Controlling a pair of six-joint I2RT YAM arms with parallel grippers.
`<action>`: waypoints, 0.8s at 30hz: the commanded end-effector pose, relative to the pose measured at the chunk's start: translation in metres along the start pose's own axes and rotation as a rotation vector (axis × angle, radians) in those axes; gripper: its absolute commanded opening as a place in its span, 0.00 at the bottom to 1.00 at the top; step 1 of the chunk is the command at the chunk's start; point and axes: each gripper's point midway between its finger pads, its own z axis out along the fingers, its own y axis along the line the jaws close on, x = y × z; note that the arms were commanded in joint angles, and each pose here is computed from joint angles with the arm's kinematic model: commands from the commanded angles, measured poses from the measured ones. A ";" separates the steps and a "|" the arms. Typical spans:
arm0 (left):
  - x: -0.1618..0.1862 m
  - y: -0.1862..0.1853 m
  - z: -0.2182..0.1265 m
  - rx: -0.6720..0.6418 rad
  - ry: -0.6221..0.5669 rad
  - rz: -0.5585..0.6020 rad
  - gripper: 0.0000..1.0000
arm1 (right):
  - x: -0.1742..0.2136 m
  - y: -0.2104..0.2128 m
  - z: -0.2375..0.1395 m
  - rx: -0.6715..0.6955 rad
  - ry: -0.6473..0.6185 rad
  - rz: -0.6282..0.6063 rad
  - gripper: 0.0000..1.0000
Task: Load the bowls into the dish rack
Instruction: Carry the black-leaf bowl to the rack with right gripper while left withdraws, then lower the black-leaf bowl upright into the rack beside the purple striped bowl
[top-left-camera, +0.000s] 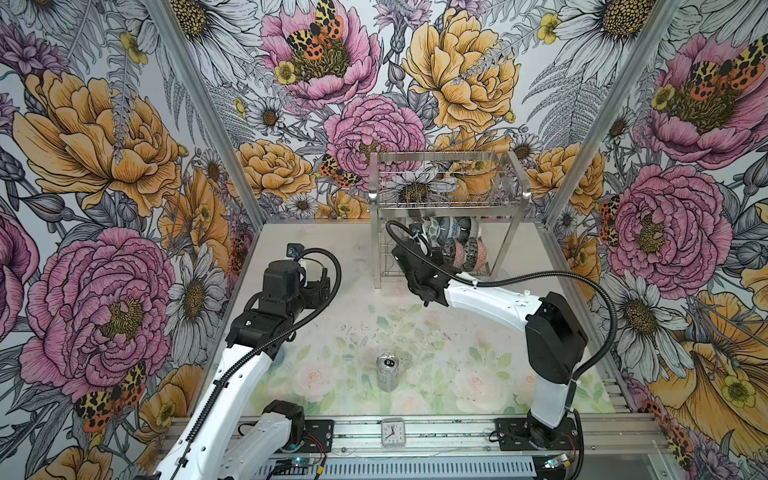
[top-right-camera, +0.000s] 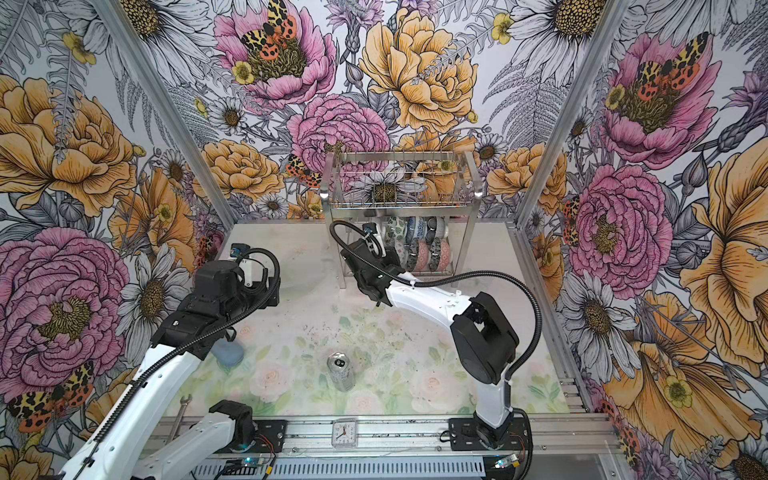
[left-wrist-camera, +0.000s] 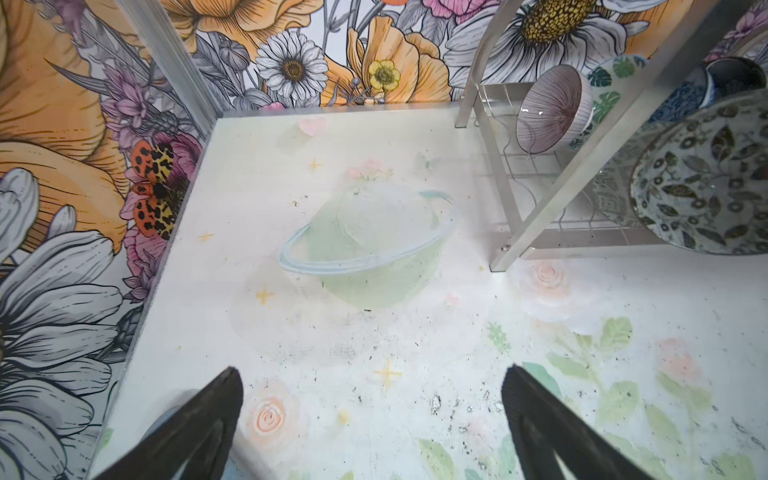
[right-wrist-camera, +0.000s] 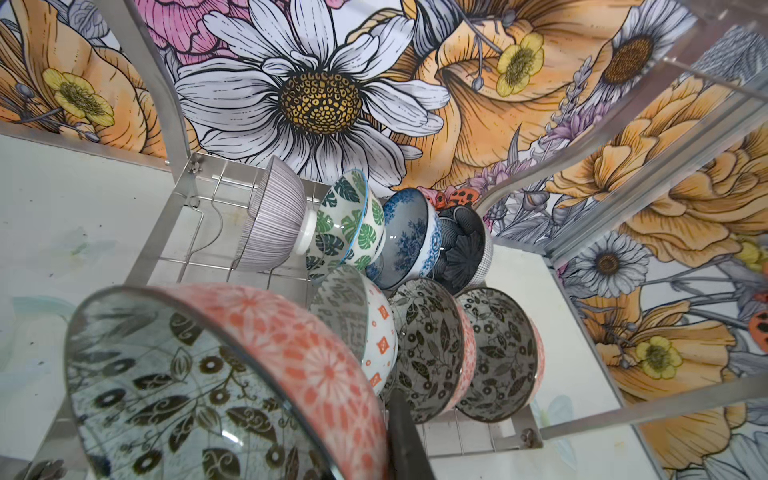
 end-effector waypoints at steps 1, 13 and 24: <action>-0.017 -0.003 -0.007 0.071 -0.085 -0.030 0.99 | -0.027 -0.009 0.002 0.105 -0.061 -0.004 0.00; -0.016 0.000 -0.009 0.065 -0.088 -0.040 0.99 | -0.024 0.018 0.033 0.224 -0.056 -0.145 0.00; -0.015 0.000 -0.008 0.067 -0.084 -0.046 0.99 | -0.014 0.024 0.063 0.314 -0.036 -0.229 0.00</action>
